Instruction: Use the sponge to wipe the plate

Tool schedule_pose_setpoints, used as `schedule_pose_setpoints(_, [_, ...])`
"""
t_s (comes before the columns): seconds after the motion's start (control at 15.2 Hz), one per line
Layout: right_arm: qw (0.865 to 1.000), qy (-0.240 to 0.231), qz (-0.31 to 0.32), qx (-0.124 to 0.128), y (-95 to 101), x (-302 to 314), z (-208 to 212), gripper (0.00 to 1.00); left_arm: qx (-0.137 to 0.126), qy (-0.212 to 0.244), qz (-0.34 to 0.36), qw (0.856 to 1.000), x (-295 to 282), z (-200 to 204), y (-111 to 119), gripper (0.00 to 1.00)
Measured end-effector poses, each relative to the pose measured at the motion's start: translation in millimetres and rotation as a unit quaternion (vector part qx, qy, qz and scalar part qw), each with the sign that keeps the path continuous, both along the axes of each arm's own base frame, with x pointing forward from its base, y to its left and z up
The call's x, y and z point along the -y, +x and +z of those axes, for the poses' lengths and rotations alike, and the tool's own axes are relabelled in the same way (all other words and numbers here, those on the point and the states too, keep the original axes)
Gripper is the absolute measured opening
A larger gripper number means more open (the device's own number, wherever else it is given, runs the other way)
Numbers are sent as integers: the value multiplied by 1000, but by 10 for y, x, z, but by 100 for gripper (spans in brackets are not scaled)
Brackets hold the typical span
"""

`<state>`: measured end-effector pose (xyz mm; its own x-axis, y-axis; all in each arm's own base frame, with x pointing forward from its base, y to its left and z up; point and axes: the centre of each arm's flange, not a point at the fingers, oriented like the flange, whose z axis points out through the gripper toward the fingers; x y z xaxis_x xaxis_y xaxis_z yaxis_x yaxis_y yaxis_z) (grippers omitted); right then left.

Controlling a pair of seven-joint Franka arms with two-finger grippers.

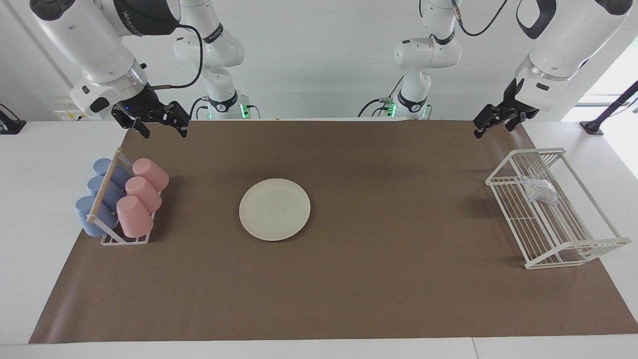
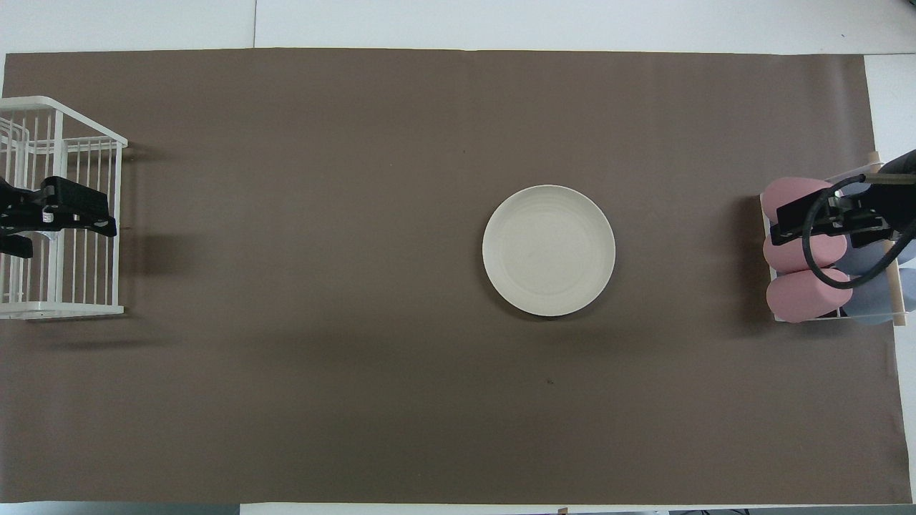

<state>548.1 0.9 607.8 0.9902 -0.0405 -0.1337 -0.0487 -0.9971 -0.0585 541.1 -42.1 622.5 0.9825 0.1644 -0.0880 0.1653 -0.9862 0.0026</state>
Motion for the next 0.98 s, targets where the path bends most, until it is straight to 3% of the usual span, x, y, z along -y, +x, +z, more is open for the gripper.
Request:
schedule_pose_setpoints(0.66, [1000, -3, -27, -2, 0, 9, 0, 100, -1, 10, 0, 1000, -17, -37, 1, 100])
schedule_pose_setpoints(0.98, [994, -14, -110, -7, 0, 11, -2, 100, -1, 155, 21, 988, 255, -427, -10, 100])
